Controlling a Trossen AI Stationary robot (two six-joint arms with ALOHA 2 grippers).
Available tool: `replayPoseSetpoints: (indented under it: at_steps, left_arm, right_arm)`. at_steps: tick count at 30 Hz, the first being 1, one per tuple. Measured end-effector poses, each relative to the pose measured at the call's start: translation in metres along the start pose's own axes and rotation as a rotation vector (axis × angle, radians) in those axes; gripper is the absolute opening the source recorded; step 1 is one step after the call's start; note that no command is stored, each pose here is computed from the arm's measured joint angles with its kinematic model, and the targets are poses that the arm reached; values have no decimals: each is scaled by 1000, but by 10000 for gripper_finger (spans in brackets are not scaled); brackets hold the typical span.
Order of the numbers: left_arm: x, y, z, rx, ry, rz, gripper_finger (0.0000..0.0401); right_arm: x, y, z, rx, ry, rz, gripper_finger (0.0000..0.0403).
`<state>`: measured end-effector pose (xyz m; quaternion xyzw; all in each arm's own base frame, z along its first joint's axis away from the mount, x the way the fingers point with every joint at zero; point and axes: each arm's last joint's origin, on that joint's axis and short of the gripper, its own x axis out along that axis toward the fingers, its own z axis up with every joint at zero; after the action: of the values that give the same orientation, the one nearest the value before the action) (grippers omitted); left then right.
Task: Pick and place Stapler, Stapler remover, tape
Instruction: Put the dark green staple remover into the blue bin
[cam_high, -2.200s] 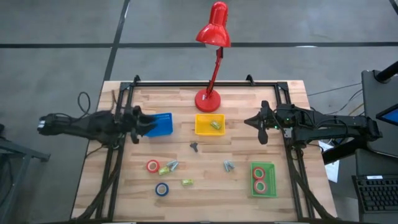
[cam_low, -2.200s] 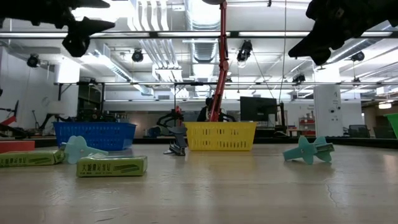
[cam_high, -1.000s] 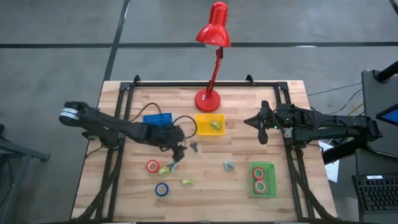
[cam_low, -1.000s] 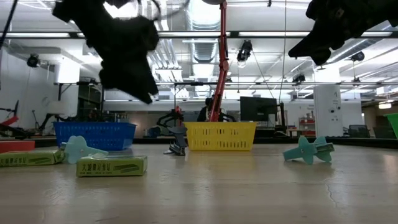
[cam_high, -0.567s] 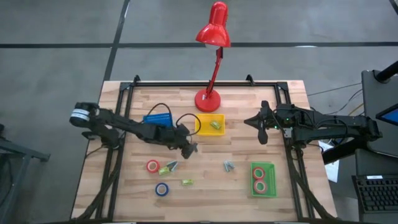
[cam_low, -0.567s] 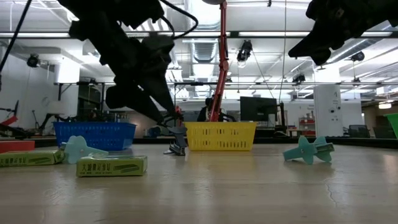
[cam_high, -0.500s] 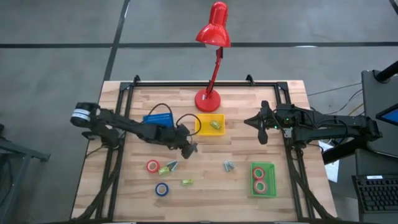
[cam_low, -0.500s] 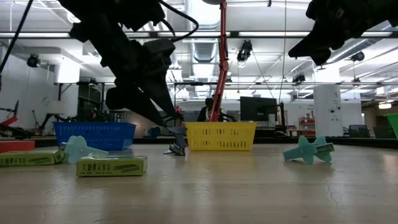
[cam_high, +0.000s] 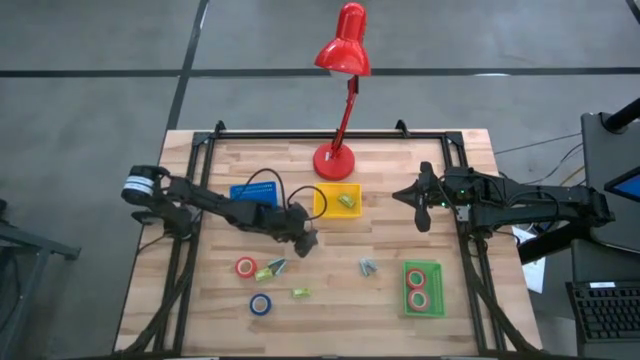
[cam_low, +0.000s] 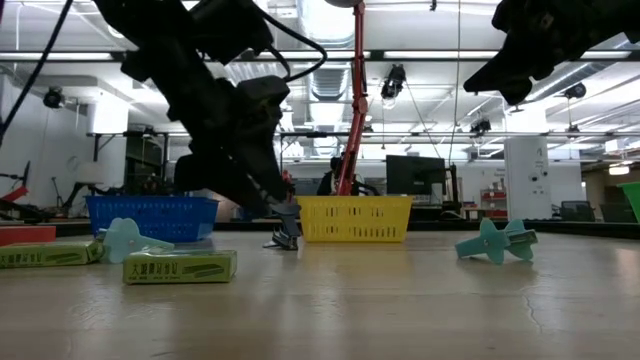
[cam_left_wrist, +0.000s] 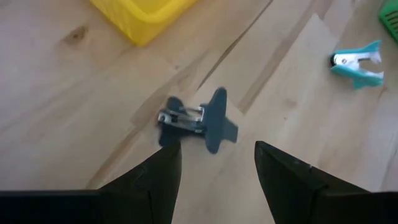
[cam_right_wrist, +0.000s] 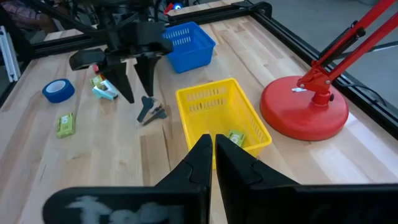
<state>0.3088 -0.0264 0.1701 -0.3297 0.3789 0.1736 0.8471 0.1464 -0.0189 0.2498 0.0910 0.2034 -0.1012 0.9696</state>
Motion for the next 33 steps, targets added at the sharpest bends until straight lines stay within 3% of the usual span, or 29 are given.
replayPoseSetpoints:
  at_steps: [19, 33]
  left_arm:
    - [11, 3, 0, -12, 17, -5, 93]
    - [7, 3, 3, -3, 14, -25, 79]
  right_arm:
    - [0, 0, 0, 0, -1, 0, 18]
    - [0, 0, 0, 3, 0, 0, 18]
